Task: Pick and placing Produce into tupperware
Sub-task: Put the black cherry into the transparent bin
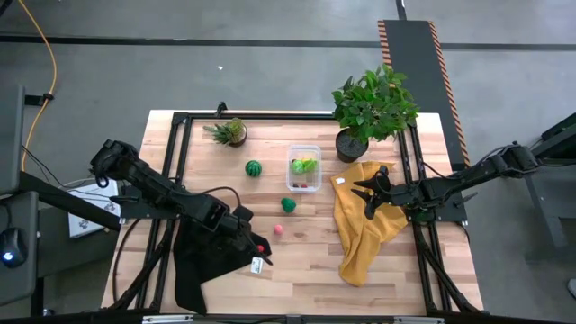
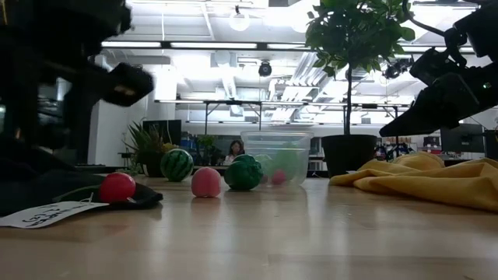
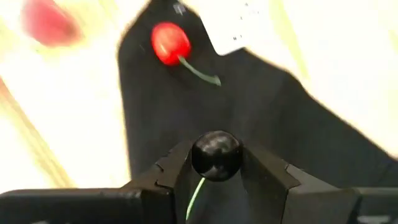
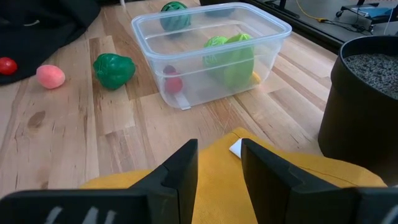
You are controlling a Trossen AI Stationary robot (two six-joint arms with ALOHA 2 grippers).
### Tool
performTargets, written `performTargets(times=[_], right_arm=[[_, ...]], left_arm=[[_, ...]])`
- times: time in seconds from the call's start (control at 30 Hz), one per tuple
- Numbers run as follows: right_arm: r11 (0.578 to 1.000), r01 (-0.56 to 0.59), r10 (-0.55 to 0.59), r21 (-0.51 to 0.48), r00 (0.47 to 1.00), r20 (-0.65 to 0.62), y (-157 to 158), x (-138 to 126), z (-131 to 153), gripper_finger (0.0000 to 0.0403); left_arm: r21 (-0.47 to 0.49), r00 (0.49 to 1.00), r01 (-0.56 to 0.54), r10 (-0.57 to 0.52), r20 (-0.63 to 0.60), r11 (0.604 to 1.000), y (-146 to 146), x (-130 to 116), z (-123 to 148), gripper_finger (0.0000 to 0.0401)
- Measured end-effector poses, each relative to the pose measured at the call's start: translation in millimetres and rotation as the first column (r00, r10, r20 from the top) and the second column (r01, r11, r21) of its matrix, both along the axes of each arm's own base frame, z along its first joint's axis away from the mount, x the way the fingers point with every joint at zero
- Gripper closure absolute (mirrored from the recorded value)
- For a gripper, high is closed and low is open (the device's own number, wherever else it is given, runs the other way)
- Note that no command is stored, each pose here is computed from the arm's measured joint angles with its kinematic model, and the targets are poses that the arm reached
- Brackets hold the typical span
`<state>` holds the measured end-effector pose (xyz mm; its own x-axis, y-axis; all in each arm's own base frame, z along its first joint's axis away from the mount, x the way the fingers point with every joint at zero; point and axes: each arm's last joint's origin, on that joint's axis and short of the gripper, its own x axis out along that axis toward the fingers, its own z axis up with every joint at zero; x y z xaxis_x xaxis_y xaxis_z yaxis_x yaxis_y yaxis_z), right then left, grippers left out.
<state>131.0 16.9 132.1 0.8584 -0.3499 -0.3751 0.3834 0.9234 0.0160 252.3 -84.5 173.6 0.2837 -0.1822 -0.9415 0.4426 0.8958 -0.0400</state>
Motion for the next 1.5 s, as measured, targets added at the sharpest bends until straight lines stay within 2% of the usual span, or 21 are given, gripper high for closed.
performTargets(times=[0.1, 0.2, 0.53, 0.73, 0.97, 1.27, 1.5], right_arm=[[1.0, 0.0, 0.0, 0.0, 1.0, 0.0, 0.0, 0.0, 0.0, 0.0289], [1.0, 0.0, 0.0, 0.0, 1.0, 0.0, 0.0, 0.0, 0.0, 0.0289], [1.0, 0.0, 0.0, 0.0, 1.0, 0.0, 0.0, 0.0, 0.0, 0.0289], [1.0, 0.0, 0.0, 0.0, 1.0, 0.0, 0.0, 0.0, 0.0, 0.0289], [1.0, 0.0, 0.0, 0.0, 1.0, 0.0, 0.0, 0.0, 0.0, 0.0289], [1.0, 0.0, 0.0, 0.0, 1.0, 0.0, 0.0, 0.0, 0.0, 0.0289], [1.0, 0.0, 0.0, 0.0, 1.0, 0.0, 0.0, 0.0, 0.0, 0.0289]], left_arm=[[0.003, 0.999, -0.026, 0.026, 0.036, 1.0, -1.2, 6.6, 9.3, 0.0291], [-0.018, 0.993, -0.096, 0.097, 0.07, 0.995, 4.3, 16.0, 20.7, 0.0291], [-0.102, 0.919, -0.34, 0.353, 0.176, 0.935, 53.1, 47.7, 63.3, 0.029], [-0.172, 0.835, -0.463, 0.493, 0.243, 0.869, 84.0, 60.7, 93.0, 0.0289], [-0.196, 0.741, -0.56, 0.592, 0.317, 0.805, 115.4, 66.3, 117.4, 0.0289], [-0.277, 0.593, -0.666, 0.717, 0.365, 0.692, 144.1, 68.8, 126.5, 0.0288], [-0.284, 0.513, -0.713, 0.753, 0.413, 0.641, 162.6, 67.9, 129.9, 0.0288]])
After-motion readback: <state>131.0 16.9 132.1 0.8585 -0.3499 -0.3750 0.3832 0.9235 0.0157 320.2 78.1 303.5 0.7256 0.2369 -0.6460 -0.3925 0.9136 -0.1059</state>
